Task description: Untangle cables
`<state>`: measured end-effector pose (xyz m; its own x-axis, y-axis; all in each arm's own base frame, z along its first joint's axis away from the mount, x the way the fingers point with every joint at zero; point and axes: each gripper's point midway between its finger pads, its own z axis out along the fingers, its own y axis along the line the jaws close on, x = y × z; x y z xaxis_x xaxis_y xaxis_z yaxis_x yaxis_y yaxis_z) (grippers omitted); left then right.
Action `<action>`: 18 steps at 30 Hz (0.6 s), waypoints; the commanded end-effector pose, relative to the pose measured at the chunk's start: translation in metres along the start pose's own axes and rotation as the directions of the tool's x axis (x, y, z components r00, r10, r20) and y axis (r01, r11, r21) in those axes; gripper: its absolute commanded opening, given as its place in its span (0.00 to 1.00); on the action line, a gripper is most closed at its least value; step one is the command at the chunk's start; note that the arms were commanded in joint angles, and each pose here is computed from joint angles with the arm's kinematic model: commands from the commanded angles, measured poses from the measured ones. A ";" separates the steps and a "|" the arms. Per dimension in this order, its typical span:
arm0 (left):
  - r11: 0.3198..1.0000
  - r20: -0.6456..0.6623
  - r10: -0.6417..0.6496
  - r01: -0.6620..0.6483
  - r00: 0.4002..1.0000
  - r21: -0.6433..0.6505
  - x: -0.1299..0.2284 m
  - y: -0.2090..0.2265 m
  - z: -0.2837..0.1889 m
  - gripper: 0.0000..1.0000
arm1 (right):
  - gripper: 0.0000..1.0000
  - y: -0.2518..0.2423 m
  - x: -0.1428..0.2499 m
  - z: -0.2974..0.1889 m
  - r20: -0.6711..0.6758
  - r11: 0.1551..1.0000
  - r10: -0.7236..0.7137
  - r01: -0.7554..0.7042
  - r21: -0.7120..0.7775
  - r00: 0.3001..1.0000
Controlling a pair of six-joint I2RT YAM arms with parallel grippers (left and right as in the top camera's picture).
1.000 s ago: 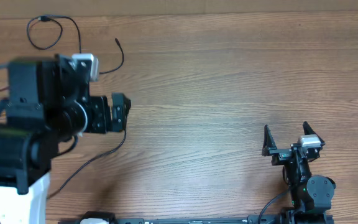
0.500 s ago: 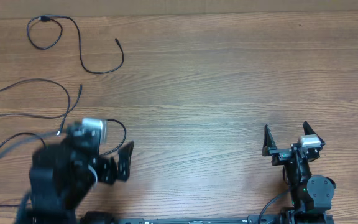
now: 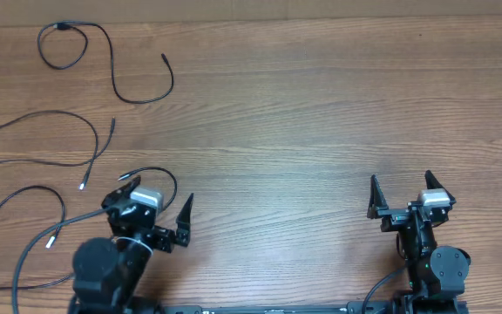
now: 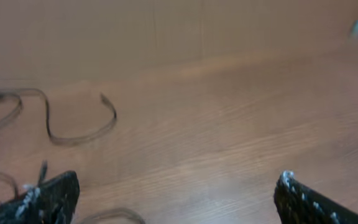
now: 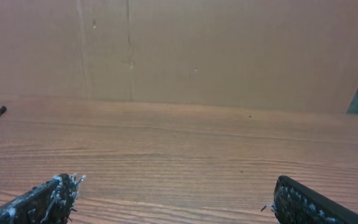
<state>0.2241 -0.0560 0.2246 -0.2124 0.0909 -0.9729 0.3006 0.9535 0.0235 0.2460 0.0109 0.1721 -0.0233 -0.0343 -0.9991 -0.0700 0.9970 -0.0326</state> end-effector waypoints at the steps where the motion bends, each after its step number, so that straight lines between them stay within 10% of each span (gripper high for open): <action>1: 0.999 0.069 -0.013 0.016 0.998 -0.034 0.012 0.007 0.007 1.00 | 1.00 -0.003 0.002 0.000 0.004 1.000 0.002 -0.002 0.017 1.000; 18: 0.979 0.232 -0.011 0.058 0.973 -0.198 0.030 0.043 0.011 0.99 | 1.00 -0.003 0.002 0.000 0.004 1.000 0.002 -0.002 0.017 1.000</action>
<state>0.2398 -0.0262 0.1948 -0.0010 0.0278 -0.9996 0.1494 0.9884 0.0273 0.2460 0.0108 0.1720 -0.0237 -0.0339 -0.9991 -0.0696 0.9971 -0.0322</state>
